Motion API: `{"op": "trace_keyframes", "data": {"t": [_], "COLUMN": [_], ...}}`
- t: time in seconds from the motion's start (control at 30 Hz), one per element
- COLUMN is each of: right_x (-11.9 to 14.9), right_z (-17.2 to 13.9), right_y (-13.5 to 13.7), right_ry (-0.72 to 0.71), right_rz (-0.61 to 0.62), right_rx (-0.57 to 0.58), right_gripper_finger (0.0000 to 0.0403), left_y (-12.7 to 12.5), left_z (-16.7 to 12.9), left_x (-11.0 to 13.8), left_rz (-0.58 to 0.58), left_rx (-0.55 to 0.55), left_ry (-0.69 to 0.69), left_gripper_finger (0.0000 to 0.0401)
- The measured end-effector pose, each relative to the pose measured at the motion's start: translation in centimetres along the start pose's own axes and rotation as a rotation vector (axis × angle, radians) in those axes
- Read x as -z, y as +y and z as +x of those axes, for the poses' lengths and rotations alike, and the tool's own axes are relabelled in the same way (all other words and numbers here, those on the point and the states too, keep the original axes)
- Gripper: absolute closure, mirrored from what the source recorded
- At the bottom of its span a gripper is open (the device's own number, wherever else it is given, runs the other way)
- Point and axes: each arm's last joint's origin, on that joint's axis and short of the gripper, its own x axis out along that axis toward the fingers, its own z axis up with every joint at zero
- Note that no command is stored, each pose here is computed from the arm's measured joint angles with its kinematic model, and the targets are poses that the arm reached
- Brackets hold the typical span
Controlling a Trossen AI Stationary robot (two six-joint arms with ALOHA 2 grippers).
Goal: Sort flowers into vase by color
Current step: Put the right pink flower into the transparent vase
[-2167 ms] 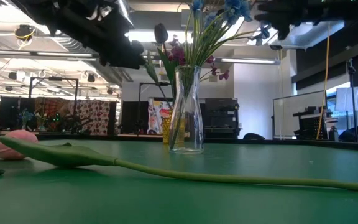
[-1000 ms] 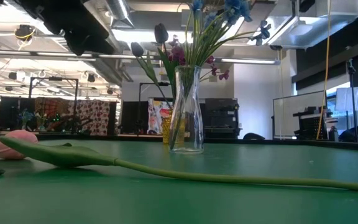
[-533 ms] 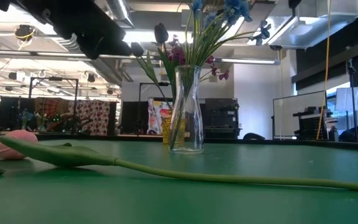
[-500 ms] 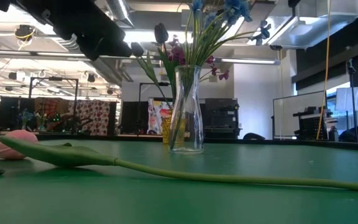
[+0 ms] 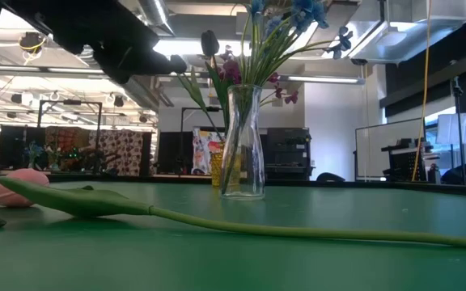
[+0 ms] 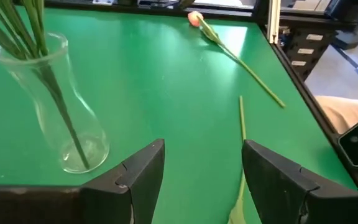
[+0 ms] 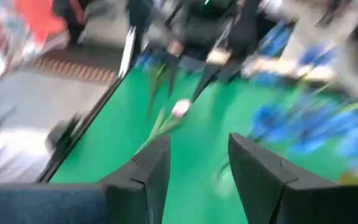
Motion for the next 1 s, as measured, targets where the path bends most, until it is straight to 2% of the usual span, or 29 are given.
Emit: {"op": "trace_keyframes", "data": {"t": [0.17, 0.33, 0.47, 0.67, 0.83, 1.0], "right_x": [2.1, 5.1, 7.8, 10.7, 11.7, 12.6], "right_z": [3.2, 6.3, 7.6, 8.4, 8.1, 7.4], "right_y": [3.0, 5.9, 7.2, 9.6, 11.4, 12.8], "right_ry": [0.169, 0.394, 0.617, 0.877, 0.954, 0.97], "right_rz": [0.036, 0.0, 0.056, 0.158, 0.171, 0.111], "right_rx": [-0.062, -0.09, -0.098, -0.203, -0.269, -0.25], "right_gripper_finger": [0.0243, 0.0243, 0.0243, 0.0243, 0.0243, 0.0243], "left_y": [-0.2, -1.2, -2.0, -2.3, -2.3, -2.3], "left_z": [0.8, 2.1, 3.0, 3.3, 3.3, 3.3], "left_x": [0.5, -0.3, -1.1, -1.8, -1.8, -1.8], "left_rz": [-0.001, 0.013, 0.038, 0.035, 0.027, 0.011], "left_rx": [-0.01, -0.015, -0.025, -0.027, -0.035, -0.038], "left_ry": [0.029, 0.082, 0.137, 0.13, 0.132, 0.133], "left_gripper_finger": [0.0193, 0.0193, 0.0193, 0.0193, 0.0193, 0.0193]}}
